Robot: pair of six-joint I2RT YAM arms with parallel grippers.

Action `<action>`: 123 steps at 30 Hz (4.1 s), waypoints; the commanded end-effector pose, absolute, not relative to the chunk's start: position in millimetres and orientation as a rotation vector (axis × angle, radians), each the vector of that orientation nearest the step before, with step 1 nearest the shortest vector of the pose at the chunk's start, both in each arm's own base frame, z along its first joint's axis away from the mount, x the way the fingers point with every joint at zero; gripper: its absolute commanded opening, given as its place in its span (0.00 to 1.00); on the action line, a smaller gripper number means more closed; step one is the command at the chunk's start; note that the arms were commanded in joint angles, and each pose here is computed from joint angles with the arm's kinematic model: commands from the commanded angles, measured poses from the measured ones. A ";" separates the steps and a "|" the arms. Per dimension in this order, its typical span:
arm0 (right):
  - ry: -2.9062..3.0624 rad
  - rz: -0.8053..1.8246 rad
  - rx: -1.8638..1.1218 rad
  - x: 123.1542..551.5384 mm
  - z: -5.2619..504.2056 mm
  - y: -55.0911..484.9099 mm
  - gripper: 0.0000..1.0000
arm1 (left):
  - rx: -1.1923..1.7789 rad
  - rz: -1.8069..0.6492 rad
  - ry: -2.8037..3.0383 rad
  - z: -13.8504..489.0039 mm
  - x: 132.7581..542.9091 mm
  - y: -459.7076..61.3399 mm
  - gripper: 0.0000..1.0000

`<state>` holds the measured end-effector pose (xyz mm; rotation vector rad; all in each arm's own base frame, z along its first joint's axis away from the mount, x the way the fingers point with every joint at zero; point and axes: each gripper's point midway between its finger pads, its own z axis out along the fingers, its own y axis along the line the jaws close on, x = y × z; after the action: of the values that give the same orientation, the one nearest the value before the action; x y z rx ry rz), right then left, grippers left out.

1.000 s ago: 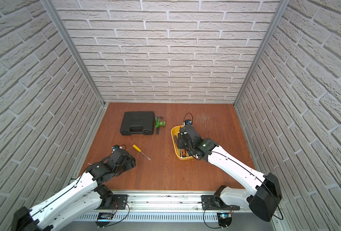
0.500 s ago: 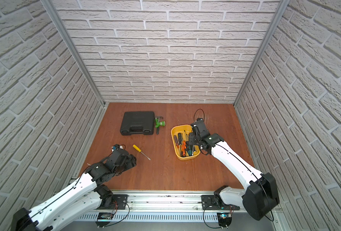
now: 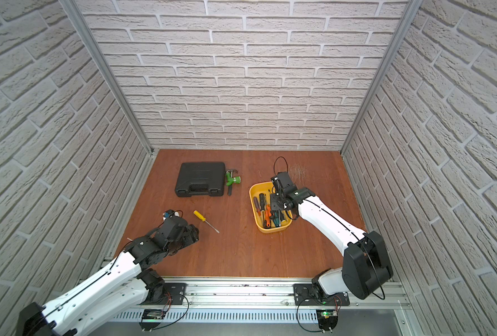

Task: Put the screwdriver on the desktop into the storage box
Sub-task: Place the screwdriver in the storage box.

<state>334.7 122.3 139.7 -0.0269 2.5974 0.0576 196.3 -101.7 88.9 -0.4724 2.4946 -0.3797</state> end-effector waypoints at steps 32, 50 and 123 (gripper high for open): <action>2.548 -0.210 -0.253 364.8 144.6 136.3 0.03 | -0.454 -0.362 2.498 94.4 202.7 -104.0 0.78; 2.530 -0.235 -0.284 363.9 143.8 138.4 0.03 | -0.448 -0.363 2.502 95.2 204.0 -105.7 0.78; 2.462 0.135 -0.252 307.6 161.7 198.1 0.35 | -0.473 -0.392 2.514 78.6 202.0 -108.7 0.78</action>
<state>307.9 186.8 149.8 -0.3166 2.5026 0.0080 200.9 -109.7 81.3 -0.4498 2.5247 -0.3821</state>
